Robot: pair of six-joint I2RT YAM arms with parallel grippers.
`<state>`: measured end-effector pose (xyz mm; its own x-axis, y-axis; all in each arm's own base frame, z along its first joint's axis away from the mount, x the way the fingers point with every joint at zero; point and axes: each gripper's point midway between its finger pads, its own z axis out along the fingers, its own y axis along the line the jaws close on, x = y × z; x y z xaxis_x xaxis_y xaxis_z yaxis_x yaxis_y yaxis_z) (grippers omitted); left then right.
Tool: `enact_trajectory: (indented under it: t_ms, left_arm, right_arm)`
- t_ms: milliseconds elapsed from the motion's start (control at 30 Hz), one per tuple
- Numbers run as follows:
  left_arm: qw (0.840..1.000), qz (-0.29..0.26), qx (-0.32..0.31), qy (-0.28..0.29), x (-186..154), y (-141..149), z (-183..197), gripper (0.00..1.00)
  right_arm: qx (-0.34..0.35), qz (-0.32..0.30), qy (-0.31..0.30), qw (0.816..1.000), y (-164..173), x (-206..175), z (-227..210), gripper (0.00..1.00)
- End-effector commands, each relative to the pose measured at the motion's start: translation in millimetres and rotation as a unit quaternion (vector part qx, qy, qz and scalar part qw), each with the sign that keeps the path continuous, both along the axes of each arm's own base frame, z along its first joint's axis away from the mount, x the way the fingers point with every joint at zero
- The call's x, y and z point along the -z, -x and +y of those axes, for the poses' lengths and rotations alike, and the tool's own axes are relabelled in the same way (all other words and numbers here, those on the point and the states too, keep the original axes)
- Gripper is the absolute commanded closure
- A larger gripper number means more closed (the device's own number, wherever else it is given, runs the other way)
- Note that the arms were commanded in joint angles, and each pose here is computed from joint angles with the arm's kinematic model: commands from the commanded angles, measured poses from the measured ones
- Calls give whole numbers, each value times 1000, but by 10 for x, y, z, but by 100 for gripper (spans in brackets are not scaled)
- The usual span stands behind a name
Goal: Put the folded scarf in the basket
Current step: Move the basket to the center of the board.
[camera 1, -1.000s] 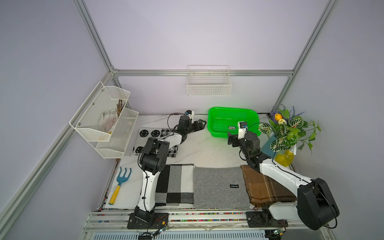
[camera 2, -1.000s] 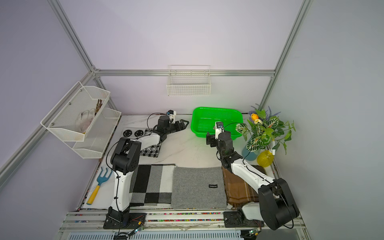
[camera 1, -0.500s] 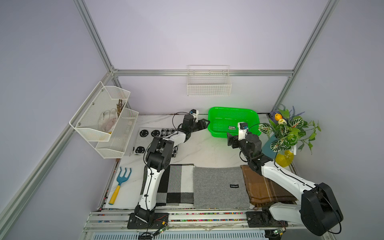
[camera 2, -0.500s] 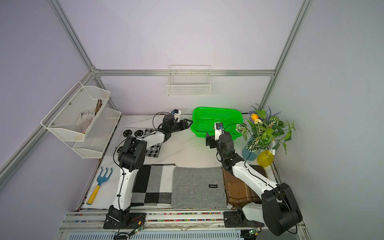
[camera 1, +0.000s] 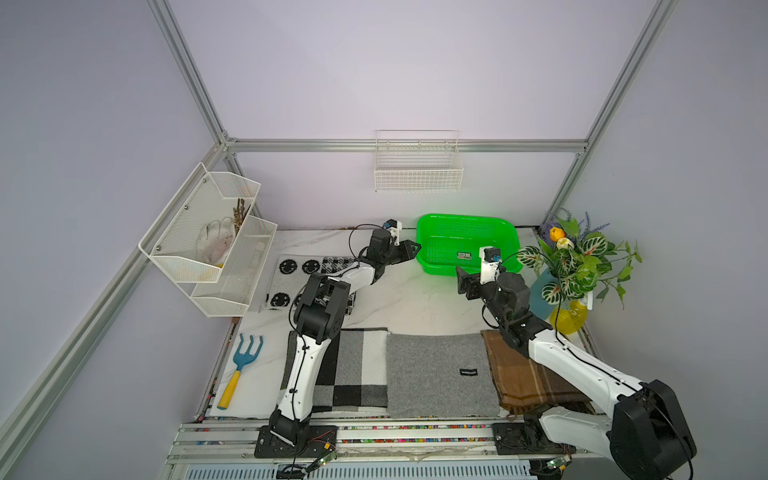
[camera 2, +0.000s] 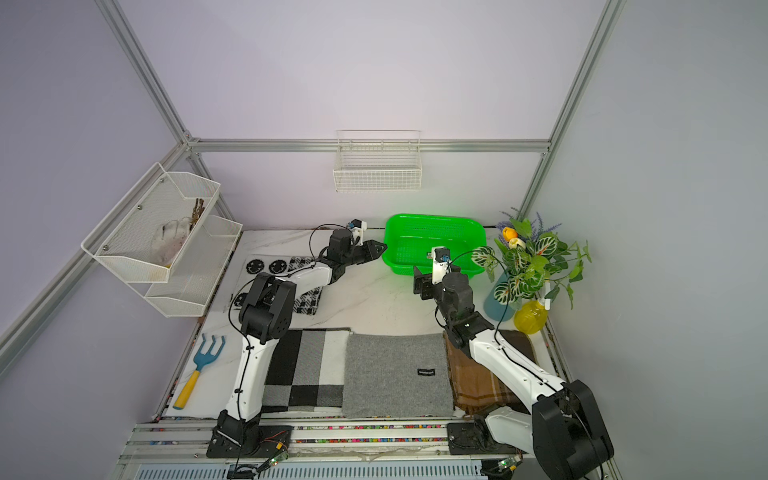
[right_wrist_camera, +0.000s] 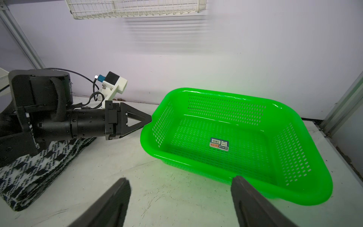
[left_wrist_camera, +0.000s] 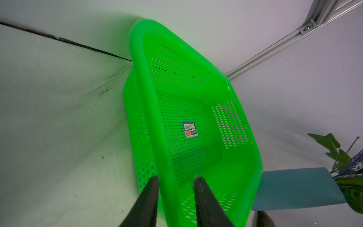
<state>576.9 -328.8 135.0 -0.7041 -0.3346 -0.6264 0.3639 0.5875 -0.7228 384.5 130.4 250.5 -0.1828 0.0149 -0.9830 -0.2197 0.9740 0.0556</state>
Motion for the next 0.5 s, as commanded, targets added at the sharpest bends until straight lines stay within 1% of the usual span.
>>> enact_trajectory:
  t_ms: [0,33,100,200,233,267,300,333,400,433,467]
  left_arm:
    - [1000,-13,15,12,-80,22,-56,74]
    - [1000,-14,15,14,-85,38,-48,74]
    - [1000,-13,21,17,-83,56,-62,78]
    - [1000,-6,22,17,-31,76,-63,86]
    - [1000,-7,22,16,-21,82,-53,86]
    - [1000,-6,21,15,-11,90,-49,80]
    - [1000,-6,17,14,-3,86,-28,63]
    - [1000,-6,17,14,0,87,-30,59]
    - [1000,-9,21,19,-22,95,-42,57]
    - [999,-12,24,26,-45,95,-56,53]
    - [999,-14,26,32,-63,97,-73,53]
  right_arm:
    - [-8,-11,-12,1000,76,-71,13,14]
    - [-8,-13,-13,1000,87,-78,6,14]
    - [-8,-14,-15,1000,101,-82,3,15]
    - [-11,-14,-18,1000,126,-83,3,15]
    - [-11,-14,-19,1000,137,-81,0,15]
    - [-11,-15,-19,1000,144,-82,-2,15]
    - [-13,-15,-21,1000,152,-78,0,15]
    - [-15,-16,-22,1000,159,-84,6,15]
    - [-17,-16,-23,999,163,-82,13,15]
    - [-18,-16,-25,999,163,-85,16,15]
    - [-19,-16,-24,999,164,-88,22,15]
